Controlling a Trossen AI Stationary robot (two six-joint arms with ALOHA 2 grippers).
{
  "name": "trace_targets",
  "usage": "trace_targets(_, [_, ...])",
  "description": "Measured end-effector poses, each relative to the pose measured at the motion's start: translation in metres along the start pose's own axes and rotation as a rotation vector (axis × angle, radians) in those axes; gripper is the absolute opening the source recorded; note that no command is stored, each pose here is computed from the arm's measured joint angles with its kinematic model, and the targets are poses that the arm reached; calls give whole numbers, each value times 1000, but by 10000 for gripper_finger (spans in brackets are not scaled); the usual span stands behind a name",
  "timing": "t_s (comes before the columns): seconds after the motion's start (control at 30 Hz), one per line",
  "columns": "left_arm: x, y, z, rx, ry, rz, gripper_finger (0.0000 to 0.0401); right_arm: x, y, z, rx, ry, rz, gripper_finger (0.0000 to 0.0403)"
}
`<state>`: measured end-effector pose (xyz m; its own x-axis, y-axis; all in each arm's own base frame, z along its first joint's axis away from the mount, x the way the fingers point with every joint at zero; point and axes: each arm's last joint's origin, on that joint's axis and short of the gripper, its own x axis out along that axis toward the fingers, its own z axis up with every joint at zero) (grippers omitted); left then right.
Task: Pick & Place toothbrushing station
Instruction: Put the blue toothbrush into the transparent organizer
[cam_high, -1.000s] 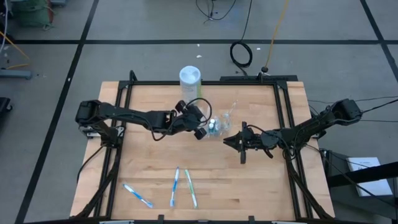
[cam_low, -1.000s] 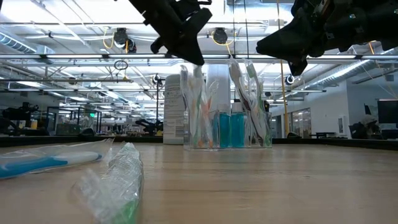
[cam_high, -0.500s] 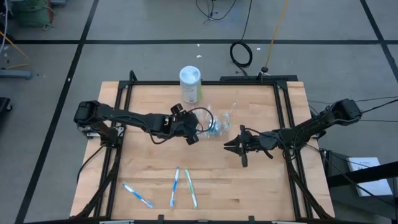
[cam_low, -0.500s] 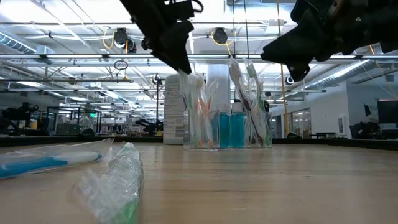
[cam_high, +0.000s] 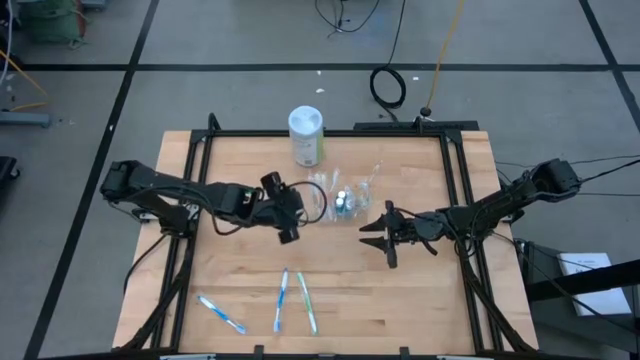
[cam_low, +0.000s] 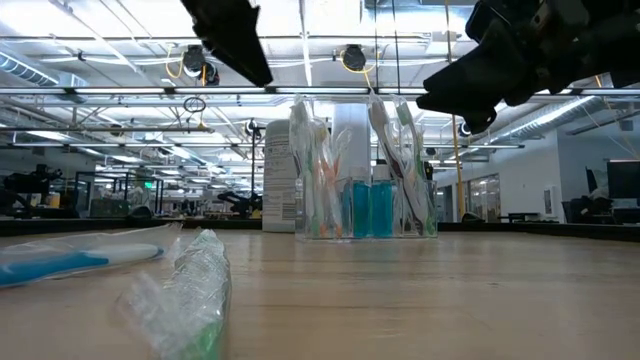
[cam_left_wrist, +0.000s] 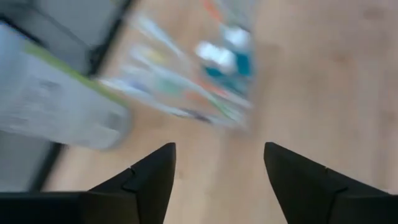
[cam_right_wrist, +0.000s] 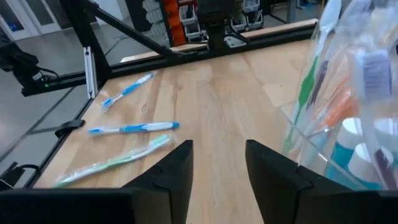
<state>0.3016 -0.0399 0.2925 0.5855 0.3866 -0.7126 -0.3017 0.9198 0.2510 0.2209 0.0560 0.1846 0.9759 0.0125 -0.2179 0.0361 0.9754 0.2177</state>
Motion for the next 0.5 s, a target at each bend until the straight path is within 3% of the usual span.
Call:
trace_targets(0.2, [-2,-31,-16,111,139,-256,228,1,-3,3,-58,-27,-9,140])
trace_targets(0.33, [-2,-62,-27,304,166,-355,214,2,-10,6,-64,-39,-41,141])
trace_targets(0.5, [3,-100,-42,378,202,-430,198,4,-20,9,-56,-52,-82,140])
